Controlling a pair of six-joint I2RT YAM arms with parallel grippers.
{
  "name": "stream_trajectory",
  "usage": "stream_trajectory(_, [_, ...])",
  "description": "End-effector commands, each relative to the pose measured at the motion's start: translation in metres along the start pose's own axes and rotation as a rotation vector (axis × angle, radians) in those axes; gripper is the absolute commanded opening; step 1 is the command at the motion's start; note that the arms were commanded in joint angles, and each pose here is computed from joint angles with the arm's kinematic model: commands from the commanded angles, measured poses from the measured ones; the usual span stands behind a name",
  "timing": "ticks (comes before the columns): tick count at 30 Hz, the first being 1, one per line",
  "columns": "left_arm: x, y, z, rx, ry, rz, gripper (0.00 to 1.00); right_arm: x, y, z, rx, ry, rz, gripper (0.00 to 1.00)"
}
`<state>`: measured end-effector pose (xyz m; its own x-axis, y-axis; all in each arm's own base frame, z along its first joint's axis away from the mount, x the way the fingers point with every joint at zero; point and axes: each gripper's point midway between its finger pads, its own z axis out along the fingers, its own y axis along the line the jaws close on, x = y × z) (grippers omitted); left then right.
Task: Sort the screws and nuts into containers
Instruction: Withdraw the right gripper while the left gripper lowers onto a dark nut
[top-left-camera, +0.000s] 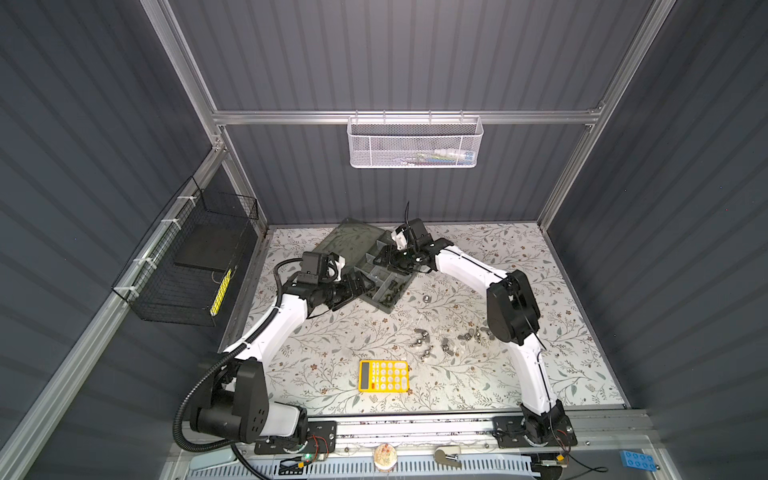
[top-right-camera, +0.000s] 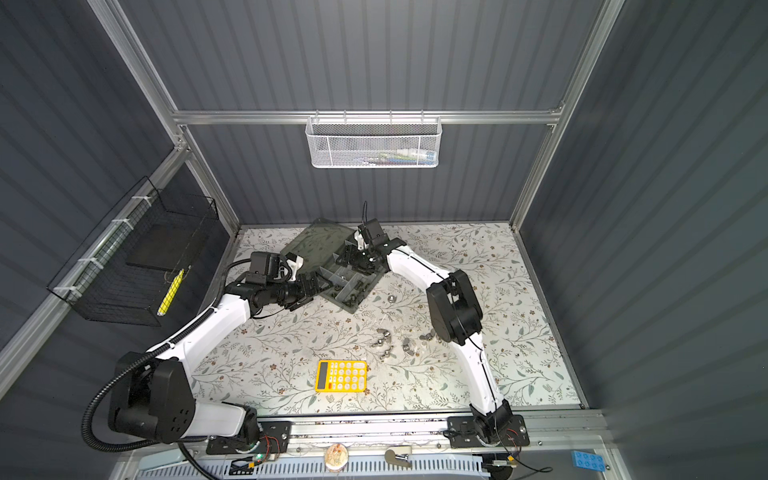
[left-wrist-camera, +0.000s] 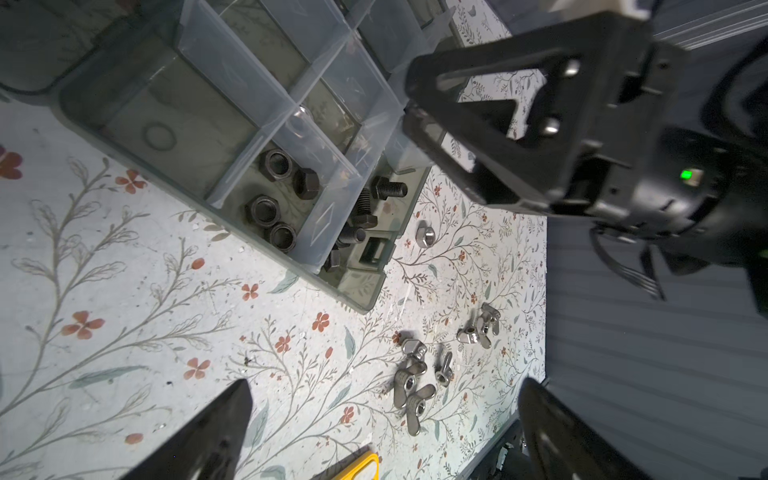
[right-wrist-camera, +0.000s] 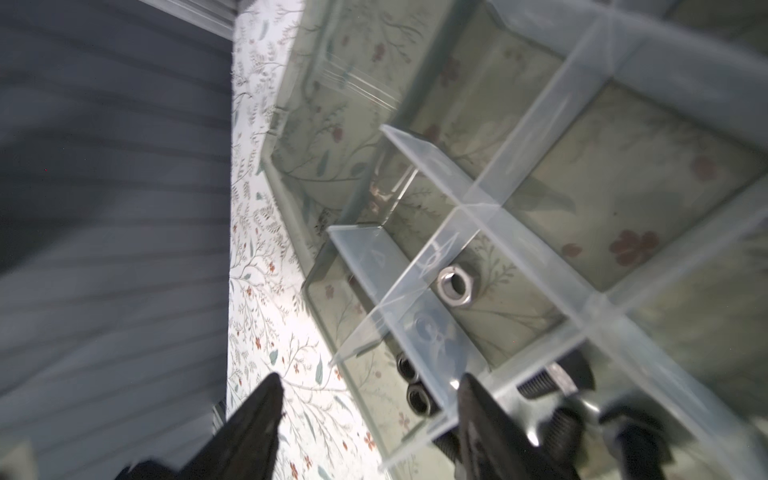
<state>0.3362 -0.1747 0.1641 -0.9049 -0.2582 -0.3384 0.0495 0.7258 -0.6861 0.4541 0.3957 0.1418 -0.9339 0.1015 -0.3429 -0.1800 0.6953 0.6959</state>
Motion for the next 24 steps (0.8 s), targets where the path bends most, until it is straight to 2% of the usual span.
stream_trajectory(1, [-0.003,-0.002,-0.013,-0.027,-0.022,0.040,1.00,-0.006,0.016,-0.027,-0.012,-0.060,-0.059,0.77])
stream_trajectory(5, [-0.009,-0.006,-0.019,-0.043,-0.039,0.065,1.00,-0.005,0.019,-0.056,-0.008,-0.107,-0.094,0.97])
stream_trajectory(6, [-0.011,-0.007,-0.021,-0.049,-0.044,0.070,1.00,-0.004,0.019,-0.064,0.001,-0.123,-0.108,0.99])
stream_trajectory(14, [-0.019,-0.021,-0.019,-0.097,-0.070,0.141,1.00,0.010,-0.005,-0.115,0.056,-0.202,-0.118,0.99])
stream_trajectory(24, [-0.008,-0.064,0.047,-0.171,0.013,0.318,1.00,0.039,-0.062,-0.171,0.094,-0.269,-0.050,0.99])
